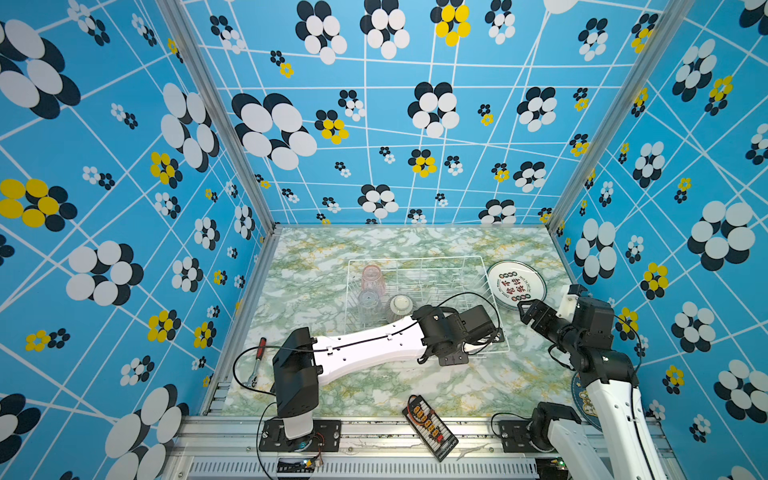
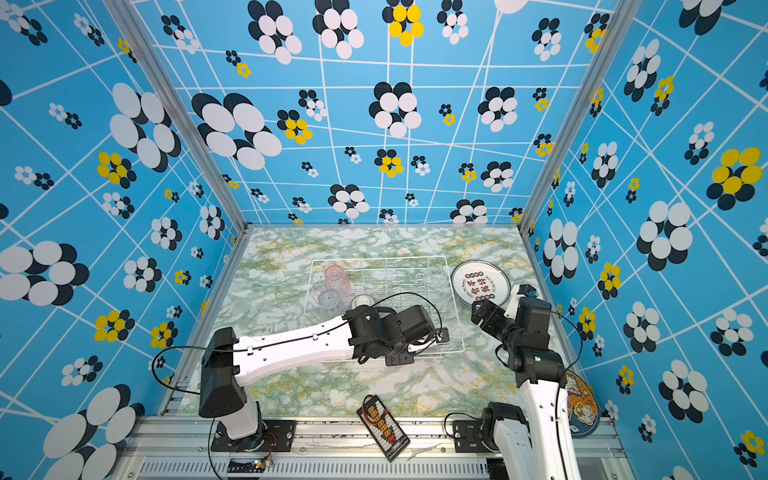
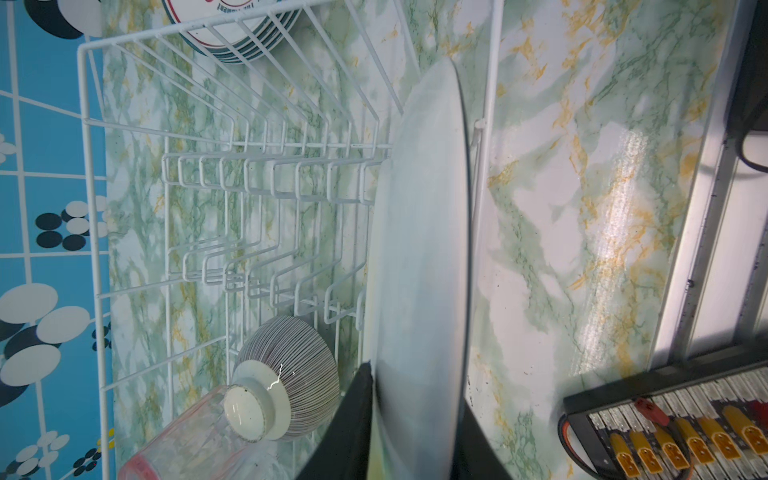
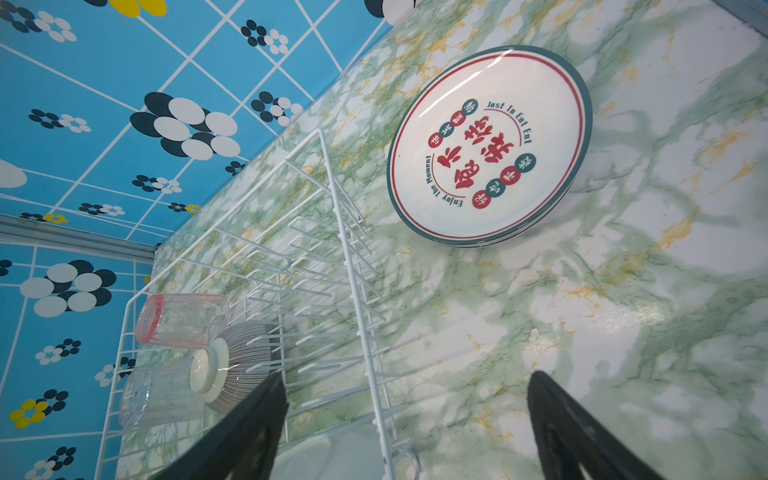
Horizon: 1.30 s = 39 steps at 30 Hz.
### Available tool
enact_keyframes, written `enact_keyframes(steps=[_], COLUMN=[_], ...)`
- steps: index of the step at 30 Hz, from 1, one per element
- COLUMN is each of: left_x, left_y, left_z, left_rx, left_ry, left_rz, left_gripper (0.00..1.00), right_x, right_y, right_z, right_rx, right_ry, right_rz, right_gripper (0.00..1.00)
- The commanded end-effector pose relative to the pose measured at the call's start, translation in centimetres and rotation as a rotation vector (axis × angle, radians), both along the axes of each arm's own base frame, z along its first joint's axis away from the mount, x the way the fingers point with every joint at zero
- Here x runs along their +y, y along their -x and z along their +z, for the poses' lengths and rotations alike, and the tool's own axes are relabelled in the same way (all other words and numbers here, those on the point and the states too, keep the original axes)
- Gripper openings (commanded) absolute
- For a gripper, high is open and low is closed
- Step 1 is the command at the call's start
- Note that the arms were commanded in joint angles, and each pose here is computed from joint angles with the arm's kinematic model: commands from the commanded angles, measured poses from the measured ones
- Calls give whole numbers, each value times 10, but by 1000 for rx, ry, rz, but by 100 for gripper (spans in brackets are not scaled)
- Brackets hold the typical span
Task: Unload the mixed dishes from the dish rack
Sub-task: 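Close the left gripper on the green-rimmed white plate's edge in the rack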
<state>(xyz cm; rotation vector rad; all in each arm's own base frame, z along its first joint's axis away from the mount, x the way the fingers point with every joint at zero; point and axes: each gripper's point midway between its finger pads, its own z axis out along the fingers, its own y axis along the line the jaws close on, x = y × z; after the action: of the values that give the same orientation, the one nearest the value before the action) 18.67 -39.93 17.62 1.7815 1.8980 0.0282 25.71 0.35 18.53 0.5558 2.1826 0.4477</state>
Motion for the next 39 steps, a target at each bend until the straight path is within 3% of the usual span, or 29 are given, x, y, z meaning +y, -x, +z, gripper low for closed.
enact_keyframes(steps=[1,17,20,21,29,35,39], left_x=[-10,-10,-10,-9,-10,-7,-3], left_y=[-12,-27,-30,-30,-30,-31,-16], left_z=[15,11,11,11,14,51,73], left_rx=[-87,-169,-186,-189,-187,-247,-271], left_ry=[24,1,5,2,9,115,163], left_rz=[5,28,36,39,41,52,-10], left_gripper=[27,17,2,2,2,4,5], right_x=[5,3,2,1,1,0,0], right_y=[0,1,1,2,2,1,0], right_z=[-1,-1,-1,-1,-1,-2,-3], right_rx=[-11,-10,-9,-8,-7,-6,-6], right_ry=[-19,-14,-12,-11,-6,-7,-12], right_rz=[12,0,-5,-7,-10,-13,-17], right_gripper=[92,92,92,92,92,92,92])
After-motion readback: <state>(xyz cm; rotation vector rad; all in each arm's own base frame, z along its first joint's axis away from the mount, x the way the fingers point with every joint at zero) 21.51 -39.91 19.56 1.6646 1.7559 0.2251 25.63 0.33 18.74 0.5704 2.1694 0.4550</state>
